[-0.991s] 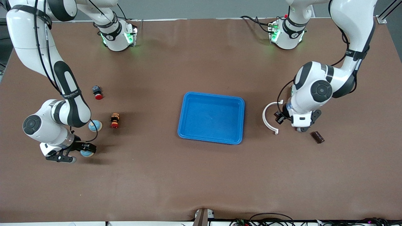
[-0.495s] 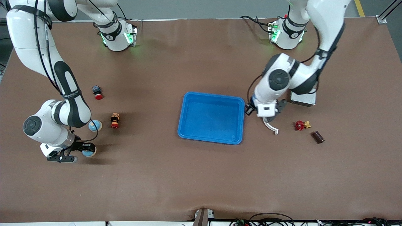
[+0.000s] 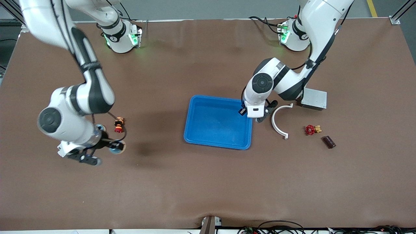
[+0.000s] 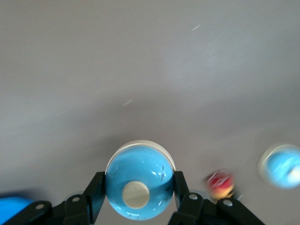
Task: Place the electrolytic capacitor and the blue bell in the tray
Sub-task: 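Carry the bell toward the tray while the left gripper drops the capacitor in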
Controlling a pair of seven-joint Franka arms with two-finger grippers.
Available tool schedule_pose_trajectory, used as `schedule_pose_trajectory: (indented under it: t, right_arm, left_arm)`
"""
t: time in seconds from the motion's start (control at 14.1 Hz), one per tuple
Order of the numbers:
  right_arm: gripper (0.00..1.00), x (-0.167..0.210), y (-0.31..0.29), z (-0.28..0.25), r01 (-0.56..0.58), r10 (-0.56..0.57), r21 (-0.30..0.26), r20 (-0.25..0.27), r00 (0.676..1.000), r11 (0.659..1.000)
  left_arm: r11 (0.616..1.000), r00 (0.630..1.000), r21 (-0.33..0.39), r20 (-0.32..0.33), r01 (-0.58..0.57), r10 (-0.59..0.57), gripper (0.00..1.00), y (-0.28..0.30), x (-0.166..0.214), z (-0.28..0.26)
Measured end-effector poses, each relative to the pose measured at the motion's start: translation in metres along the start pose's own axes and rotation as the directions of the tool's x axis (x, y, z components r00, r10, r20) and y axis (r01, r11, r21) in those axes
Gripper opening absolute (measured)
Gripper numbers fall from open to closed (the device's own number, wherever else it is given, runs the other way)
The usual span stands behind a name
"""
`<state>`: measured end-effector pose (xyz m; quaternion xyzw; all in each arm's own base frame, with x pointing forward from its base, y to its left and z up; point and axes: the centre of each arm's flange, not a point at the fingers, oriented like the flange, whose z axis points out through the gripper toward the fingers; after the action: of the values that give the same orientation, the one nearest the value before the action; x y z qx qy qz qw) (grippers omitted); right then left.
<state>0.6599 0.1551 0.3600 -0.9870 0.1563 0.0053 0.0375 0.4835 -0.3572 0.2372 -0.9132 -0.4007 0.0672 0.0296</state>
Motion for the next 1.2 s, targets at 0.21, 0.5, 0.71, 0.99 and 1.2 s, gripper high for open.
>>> schedule_pose_trajectory:
  t: [0.21,0.5,0.71,0.99,1.2]
  right_arm:
    - [0.63,-0.064,-0.082,-0.015,-0.094,0.094,-0.008,0.017,0.995,0.996]
    - [0.63,-0.126,-0.145,-0.006,-0.193,0.194,-0.035,0.027,0.981,0.981]
    - [0.63,-0.166,-0.181,0.006,-0.268,0.268,-0.058,-0.002,0.963,0.962]
    - [0.63,-0.206,-0.214,0.02,-0.327,0.326,-0.048,-0.026,0.945,0.944]
    - [0.63,-0.223,-0.229,0.029,-0.368,0.367,-0.03,-0.035,0.93,0.929]
  left_arm:
    - [0.999,0.999,-0.001,-0.037,0.032,-0.032,0.34,0.021,-0.022,0.018]
    - [0.998,0.992,0.003,-0.106,0.068,-0.067,0.34,0.029,-0.013,0.042]
    - [0.997,0.991,0.001,-0.107,0.083,-0.082,0.34,0.03,-0.003,0.041]
    - [0.995,0.988,-0.016,-0.115,0.1,-0.102,0.7,0.036,0.008,0.026]
    - [0.988,0.977,-0.037,-0.147,0.149,-0.153,0.99,0.036,0.046,-0.024]
